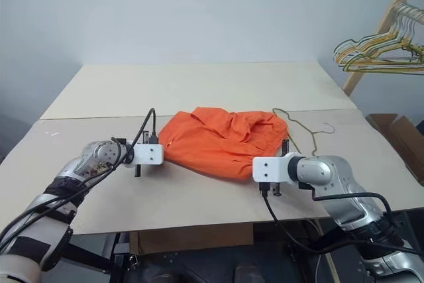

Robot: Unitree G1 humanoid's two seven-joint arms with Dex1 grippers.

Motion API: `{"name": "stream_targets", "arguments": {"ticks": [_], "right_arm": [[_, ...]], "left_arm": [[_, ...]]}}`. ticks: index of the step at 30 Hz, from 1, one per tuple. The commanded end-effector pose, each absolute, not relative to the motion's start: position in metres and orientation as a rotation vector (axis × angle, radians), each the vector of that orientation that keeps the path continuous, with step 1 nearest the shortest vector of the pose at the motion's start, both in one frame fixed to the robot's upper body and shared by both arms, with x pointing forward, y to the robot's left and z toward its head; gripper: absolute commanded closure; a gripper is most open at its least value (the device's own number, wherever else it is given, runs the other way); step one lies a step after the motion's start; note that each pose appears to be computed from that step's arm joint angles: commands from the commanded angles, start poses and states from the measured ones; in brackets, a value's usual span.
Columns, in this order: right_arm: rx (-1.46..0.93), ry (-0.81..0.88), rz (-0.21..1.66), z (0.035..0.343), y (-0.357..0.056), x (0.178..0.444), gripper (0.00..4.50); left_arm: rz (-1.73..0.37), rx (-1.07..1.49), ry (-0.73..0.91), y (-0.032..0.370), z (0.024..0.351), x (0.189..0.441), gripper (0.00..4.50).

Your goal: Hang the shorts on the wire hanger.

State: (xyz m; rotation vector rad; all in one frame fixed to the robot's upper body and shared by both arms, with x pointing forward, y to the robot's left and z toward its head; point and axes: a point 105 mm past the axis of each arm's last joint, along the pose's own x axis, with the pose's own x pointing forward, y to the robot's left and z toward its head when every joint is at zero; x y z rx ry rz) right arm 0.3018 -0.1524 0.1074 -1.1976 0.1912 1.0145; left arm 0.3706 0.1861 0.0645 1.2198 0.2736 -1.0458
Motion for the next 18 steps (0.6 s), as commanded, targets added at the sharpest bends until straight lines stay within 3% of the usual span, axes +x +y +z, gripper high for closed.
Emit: {"name": "stream_targets", "arguments": {"ticks": [1,7,11,14,18], "right_arm": [[-1.158,0.074,1.075,0.135,-0.148,0.294,4.50],[-1.171,0.084,1.360,0.137,-0.164,0.261,4.50],[-1.210,0.062,1.363,0.145,-0.174,0.274,4.50],[-1.168,-0.033,1.237,0.168,-0.167,0.310,4.50],[-1.116,-0.181,0.945,0.218,-0.153,0.380,4.50]], "left_arm": [[-1.154,1.252,0.306,0.207,0.085,0.351,4.46],[-1.410,1.204,0.495,0.239,0.109,0.279,4.46],[-1.477,1.094,0.496,0.230,0.127,0.250,4.46],[-1.342,0.986,0.331,0.210,0.151,0.270,4.46],[-1.022,0.884,0.049,0.195,0.202,0.332,4.46]]}}
